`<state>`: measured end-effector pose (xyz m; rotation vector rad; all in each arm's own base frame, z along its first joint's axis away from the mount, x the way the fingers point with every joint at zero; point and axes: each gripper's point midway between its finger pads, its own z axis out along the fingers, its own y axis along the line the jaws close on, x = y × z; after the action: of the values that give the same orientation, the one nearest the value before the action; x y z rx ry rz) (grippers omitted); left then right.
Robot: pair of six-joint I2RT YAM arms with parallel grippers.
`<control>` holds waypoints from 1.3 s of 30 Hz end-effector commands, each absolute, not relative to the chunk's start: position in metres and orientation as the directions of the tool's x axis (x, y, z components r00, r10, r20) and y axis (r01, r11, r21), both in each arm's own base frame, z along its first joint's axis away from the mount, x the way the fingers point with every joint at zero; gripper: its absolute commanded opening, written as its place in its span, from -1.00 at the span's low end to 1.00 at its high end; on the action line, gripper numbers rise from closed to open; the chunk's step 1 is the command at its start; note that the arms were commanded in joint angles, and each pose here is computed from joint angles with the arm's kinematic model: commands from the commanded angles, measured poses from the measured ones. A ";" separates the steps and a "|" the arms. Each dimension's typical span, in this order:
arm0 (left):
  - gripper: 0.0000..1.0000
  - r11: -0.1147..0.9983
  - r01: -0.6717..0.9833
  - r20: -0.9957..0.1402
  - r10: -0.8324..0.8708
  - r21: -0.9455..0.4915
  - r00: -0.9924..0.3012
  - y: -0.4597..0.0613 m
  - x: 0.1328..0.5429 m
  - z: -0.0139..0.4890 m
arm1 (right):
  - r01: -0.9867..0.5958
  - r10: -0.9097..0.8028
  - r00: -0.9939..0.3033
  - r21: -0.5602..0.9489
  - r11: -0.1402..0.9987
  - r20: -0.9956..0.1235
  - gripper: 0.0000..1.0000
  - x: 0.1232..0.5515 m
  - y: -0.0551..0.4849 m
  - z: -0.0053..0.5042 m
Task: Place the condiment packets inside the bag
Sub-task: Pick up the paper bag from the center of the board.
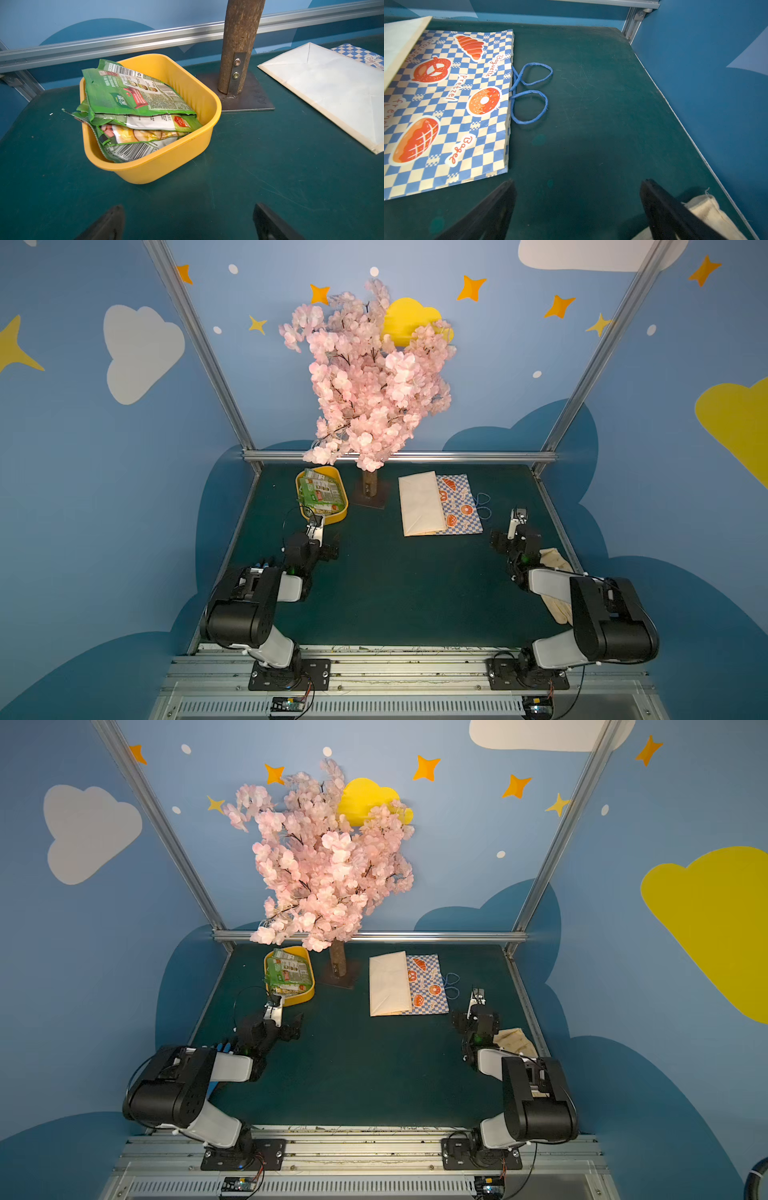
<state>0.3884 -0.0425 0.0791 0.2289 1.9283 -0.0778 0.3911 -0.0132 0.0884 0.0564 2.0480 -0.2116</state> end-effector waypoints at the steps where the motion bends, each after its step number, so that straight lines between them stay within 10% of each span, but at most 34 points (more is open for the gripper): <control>1: 1.00 0.975 0.214 -0.936 0.127 0.057 -0.329 -0.046 0.392 0.085 | 0.131 -0.041 -0.471 -0.116 0.985 -0.881 0.96 0.389 -0.012 0.089; 16: 1.00 0.976 0.210 -0.937 0.124 0.056 -0.327 -0.045 0.392 0.086 | 0.126 -0.033 -0.471 -0.104 0.987 -0.882 0.96 0.389 -0.013 0.089; 22: 1.00 0.982 0.189 -0.922 0.085 0.013 -0.379 -0.033 0.391 0.128 | 0.348 0.003 -0.393 -0.146 0.926 -0.920 0.96 0.378 -0.035 0.134; 33: 1.00 0.760 0.629 -0.858 0.206 -0.163 -0.471 -0.106 0.308 0.218 | 0.224 0.575 -0.311 0.530 0.818 -0.757 0.96 0.384 -0.009 0.182; 39: 1.00 0.714 0.670 -0.843 0.221 -0.203 -0.491 -0.121 0.306 0.207 | 0.219 0.566 -0.544 0.546 0.808 -0.619 0.77 0.415 0.006 0.151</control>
<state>0.3230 -0.1101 0.2307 0.6376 1.9757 -0.5453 0.4064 -0.0205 0.1497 0.6179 2.0410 0.3323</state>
